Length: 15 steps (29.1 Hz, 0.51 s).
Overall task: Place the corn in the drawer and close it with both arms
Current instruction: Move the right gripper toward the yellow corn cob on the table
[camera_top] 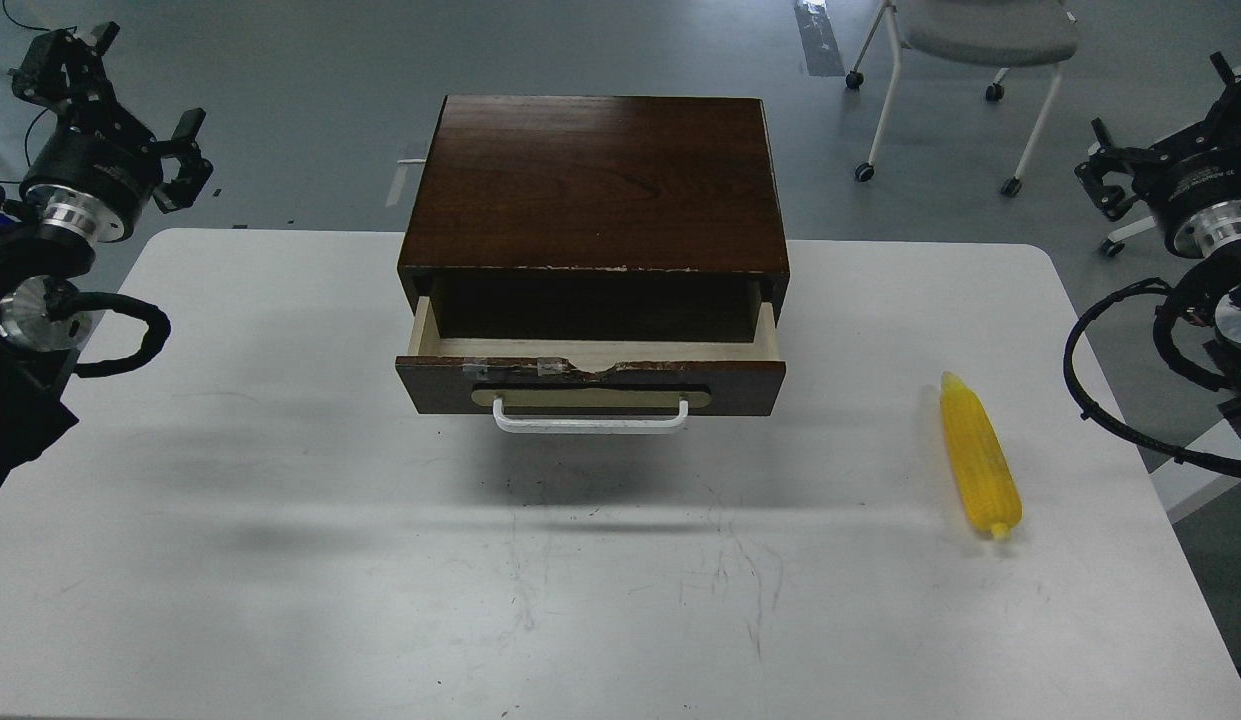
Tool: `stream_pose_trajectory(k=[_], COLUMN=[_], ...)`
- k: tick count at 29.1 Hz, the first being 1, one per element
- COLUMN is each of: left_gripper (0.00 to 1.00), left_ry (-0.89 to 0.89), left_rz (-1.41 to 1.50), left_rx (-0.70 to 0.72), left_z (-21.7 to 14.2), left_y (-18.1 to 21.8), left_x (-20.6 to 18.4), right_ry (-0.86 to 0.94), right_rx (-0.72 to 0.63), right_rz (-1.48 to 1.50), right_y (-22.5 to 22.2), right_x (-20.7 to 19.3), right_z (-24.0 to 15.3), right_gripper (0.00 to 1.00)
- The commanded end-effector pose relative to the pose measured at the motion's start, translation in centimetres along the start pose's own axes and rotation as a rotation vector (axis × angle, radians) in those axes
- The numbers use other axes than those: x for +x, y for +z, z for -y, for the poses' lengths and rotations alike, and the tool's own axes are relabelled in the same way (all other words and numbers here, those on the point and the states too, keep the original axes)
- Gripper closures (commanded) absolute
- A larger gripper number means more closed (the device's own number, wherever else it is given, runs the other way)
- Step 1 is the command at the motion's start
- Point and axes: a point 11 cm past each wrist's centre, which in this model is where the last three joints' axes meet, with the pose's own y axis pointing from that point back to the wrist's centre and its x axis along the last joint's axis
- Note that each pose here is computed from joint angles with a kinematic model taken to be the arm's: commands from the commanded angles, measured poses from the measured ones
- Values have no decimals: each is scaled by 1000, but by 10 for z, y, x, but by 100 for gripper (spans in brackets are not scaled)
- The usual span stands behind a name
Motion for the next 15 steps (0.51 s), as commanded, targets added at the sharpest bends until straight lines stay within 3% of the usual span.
stream_pose_trajectory(k=[1, 8, 12, 15], left_gripper=[2, 2, 2, 2], left_ry=[5, 8, 16, 23], left_rz=[4, 4, 2, 2], left_rx=[9, 15, 15, 20], left_z=[-3, -4, -7, -11], left_y=[-4, -6, -9, -13], left_x=[3, 4, 7, 10], right_ry=[-5, -10, -26, -47], right_rx=[-7, -12, -87, -85], right_rz=[0, -9, -116, -212], right_y=[1, 0, 13, -10], right_x=[0, -2, -7, -16], right_z=[-1, 0, 2, 8], right_gripper=[0, 0, 0, 0])
